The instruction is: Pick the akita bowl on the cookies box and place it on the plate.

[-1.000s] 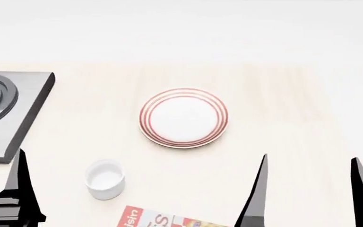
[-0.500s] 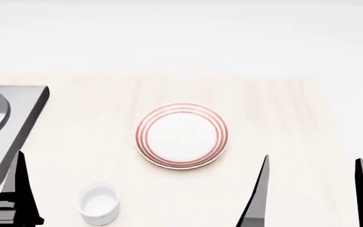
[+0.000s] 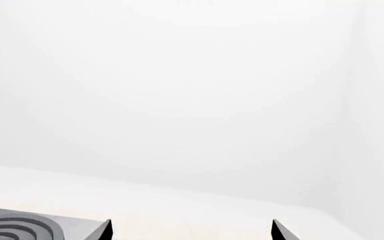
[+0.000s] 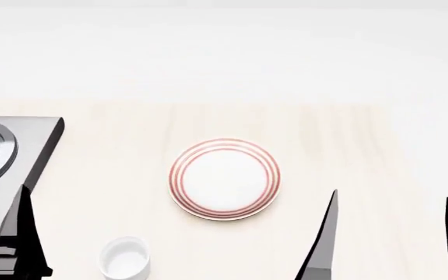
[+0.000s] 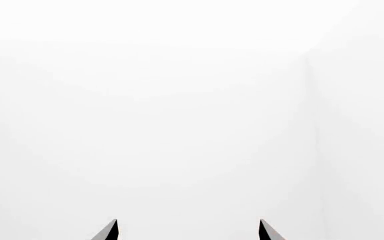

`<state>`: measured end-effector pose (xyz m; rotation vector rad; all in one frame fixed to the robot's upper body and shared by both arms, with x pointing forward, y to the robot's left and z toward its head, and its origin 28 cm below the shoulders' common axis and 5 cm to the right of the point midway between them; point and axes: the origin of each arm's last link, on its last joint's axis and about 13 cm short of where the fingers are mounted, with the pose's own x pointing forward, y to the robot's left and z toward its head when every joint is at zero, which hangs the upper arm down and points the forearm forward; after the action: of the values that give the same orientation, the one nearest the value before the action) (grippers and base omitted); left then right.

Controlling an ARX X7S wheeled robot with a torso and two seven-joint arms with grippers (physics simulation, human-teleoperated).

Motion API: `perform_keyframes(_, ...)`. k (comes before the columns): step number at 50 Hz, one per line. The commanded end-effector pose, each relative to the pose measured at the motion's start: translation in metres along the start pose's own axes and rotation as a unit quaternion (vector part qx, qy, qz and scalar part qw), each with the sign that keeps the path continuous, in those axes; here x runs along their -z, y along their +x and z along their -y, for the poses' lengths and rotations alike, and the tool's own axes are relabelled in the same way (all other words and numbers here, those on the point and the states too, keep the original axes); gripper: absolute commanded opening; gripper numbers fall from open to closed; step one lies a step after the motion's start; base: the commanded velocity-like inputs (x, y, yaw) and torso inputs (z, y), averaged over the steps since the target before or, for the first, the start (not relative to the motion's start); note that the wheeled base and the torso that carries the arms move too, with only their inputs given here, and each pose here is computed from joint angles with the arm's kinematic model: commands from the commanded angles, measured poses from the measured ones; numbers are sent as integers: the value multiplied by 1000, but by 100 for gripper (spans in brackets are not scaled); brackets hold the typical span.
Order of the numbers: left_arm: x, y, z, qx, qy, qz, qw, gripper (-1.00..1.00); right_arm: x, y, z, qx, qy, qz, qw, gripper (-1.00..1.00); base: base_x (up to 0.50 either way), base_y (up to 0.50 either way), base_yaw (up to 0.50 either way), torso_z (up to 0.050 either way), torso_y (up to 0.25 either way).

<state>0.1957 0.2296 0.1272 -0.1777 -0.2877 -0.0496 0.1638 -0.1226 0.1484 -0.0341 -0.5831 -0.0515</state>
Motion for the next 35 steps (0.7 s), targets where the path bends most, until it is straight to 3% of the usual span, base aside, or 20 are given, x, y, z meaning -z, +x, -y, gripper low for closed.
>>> perform_keyframes(1,0,0,0,2,0,-5,1000,100,-1,1,1,-2,0,-3,1000,100,0,0,0,50,0)
perform_keyframes(13,-1,4,-2,-7,-5,-10,1000,100,-1,2,3,3,-1,-1,1000,100,0,0,0,50,0)
perform_keyframes(21,0,5,-3,-7,-11,2,1000,100,-1,2,4,5,-3,0,1000,100,0,0,0,0,0)
perform_keyframes(35,-1,6,-3,-9,-9,3,1000,100,-2,3,5,7,-6,5,1000,100,0,0,0,0,-250)
